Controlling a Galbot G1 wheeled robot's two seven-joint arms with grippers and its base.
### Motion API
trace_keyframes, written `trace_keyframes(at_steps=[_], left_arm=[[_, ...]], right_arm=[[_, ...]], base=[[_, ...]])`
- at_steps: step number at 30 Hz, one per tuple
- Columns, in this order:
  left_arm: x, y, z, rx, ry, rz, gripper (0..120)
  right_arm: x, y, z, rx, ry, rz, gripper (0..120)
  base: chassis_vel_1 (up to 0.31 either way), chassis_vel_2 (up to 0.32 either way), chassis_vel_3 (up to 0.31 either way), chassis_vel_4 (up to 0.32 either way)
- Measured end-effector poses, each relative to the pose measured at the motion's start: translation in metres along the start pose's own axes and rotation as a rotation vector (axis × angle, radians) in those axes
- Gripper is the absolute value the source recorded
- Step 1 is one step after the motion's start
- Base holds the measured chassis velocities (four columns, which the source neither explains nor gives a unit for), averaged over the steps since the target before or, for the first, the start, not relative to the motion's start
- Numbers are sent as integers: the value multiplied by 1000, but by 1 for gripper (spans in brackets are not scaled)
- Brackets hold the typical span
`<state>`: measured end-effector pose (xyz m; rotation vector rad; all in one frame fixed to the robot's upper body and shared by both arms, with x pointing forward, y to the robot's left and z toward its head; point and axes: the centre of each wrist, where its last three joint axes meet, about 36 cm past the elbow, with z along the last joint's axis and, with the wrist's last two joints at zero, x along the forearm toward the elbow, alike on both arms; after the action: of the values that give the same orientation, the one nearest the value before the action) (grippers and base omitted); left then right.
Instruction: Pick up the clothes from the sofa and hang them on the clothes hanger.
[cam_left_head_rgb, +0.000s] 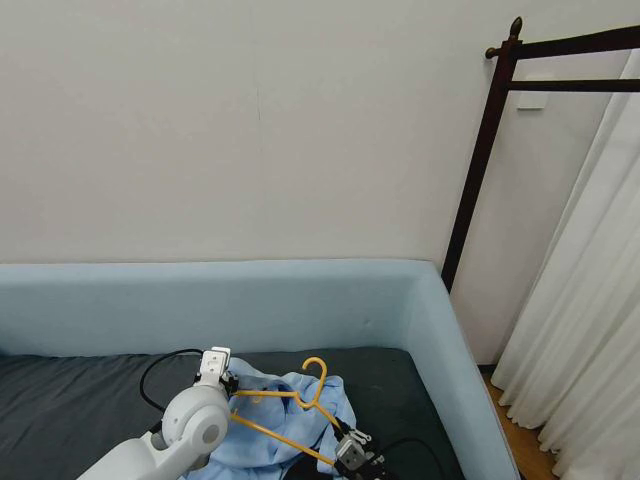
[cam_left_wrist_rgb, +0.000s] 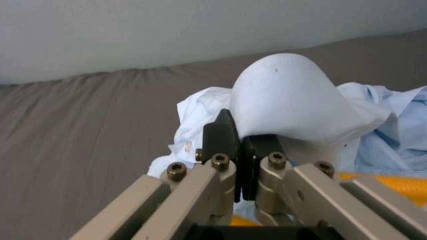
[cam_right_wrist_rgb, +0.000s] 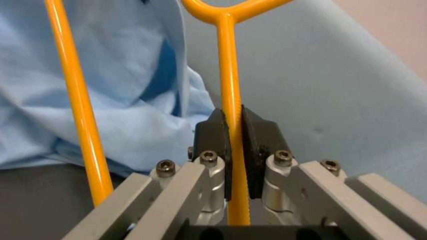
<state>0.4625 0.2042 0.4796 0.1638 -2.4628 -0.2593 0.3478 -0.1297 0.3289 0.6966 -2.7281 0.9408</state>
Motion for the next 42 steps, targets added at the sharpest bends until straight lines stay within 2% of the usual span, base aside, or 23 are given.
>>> trace_keyframes(at_steps=[7, 16, 24, 31, 36, 42], left_arm=[[3, -9, 1, 29, -9, -16, 0], [15, -15, 6, 48, -23, -12, 0], [20, -31, 3, 86, -59, -15, 0], [17, -35, -13, 107, -135, -41, 0], [18, -36, -19, 107, -153, -34, 0], [22, -53, -22, 101, -163, 2, 0]], right_arm=[[-22, 15, 3, 67, 118, 78, 4], [-40, 14, -7, 29, 145, 141, 4], [-68, 1, -39, -2, 82, 204, 4], [-68, 0, -30, 142, -66, 170, 4], [-69, 3, -29, 146, -72, 159, 4], [-85, 1, -43, 131, -79, 177, 4]], base=[[0, 0, 0, 0], [0, 0, 0, 0], [0, 0, 0, 0], [0, 0, 0, 0], [0, 0, 0, 0], [0, 0, 0, 0]])
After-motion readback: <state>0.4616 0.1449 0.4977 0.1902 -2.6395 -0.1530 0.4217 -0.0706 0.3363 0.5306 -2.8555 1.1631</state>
